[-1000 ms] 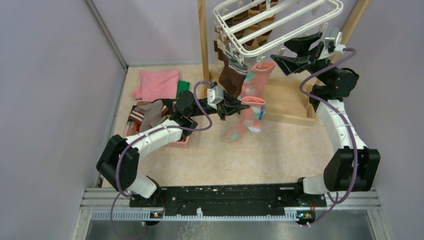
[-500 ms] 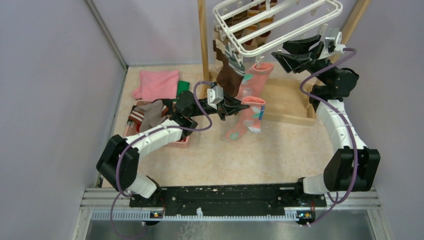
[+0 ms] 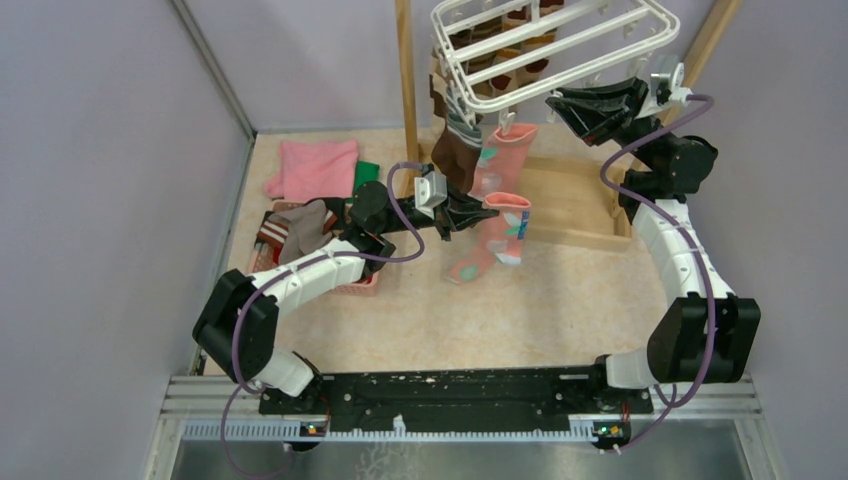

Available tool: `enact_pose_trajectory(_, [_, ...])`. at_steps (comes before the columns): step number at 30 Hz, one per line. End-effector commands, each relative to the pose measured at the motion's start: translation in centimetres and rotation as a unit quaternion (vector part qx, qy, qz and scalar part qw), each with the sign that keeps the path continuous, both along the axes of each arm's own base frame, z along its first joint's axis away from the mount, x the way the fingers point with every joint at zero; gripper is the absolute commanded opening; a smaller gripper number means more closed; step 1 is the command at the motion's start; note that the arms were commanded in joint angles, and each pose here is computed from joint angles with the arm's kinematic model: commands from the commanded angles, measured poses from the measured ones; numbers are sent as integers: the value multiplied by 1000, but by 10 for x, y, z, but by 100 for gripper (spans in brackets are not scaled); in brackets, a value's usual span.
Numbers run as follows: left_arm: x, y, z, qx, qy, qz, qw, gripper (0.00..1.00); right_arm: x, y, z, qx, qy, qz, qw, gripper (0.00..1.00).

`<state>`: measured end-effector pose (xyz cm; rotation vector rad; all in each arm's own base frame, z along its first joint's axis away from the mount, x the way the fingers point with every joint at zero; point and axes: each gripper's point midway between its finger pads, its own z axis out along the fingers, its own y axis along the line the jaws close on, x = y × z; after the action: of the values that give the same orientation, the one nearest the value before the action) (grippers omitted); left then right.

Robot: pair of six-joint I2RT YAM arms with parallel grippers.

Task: Clip the socks to the hanger
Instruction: Open the clamp at the hanger.

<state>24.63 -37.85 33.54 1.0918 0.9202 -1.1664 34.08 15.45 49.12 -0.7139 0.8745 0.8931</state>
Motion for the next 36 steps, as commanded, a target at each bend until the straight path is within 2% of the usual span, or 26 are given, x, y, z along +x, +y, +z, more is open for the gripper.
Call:
enact_pose_trajectory(1, [-2, 6, 31, -31, -42, 8, 999, 0, -21, 4, 23, 0, -37, 7, 999, 5])
enact_pose_trajectory(5, [-2, 7, 32, -32, -42, 10, 999, 0, -22, 4, 24, 2, -35, 8, 999, 0])
enact_pose_trajectory(16, [-1, 11, 40, -40, -40, 25, 998, 0, -21, 19, 24, 11, -19, 32, 999, 0])
enact_pose_trajectory(22, [4, 15, 49, -42, -23, 49, 998, 0, -23, 19, 35, 43, 29, 44, 998, 0])
enact_pose_trajectory(30, [13, 15, 64, -43, 41, 68, 996, 0, -12, 19, 37, 73, 129, 18, 989, 0])
enact_pose_trajectory(36, [22, 12, 79, -56, 71, 78, 993, 0, -7, 20, 33, 80, 157, 6, 984, 0])
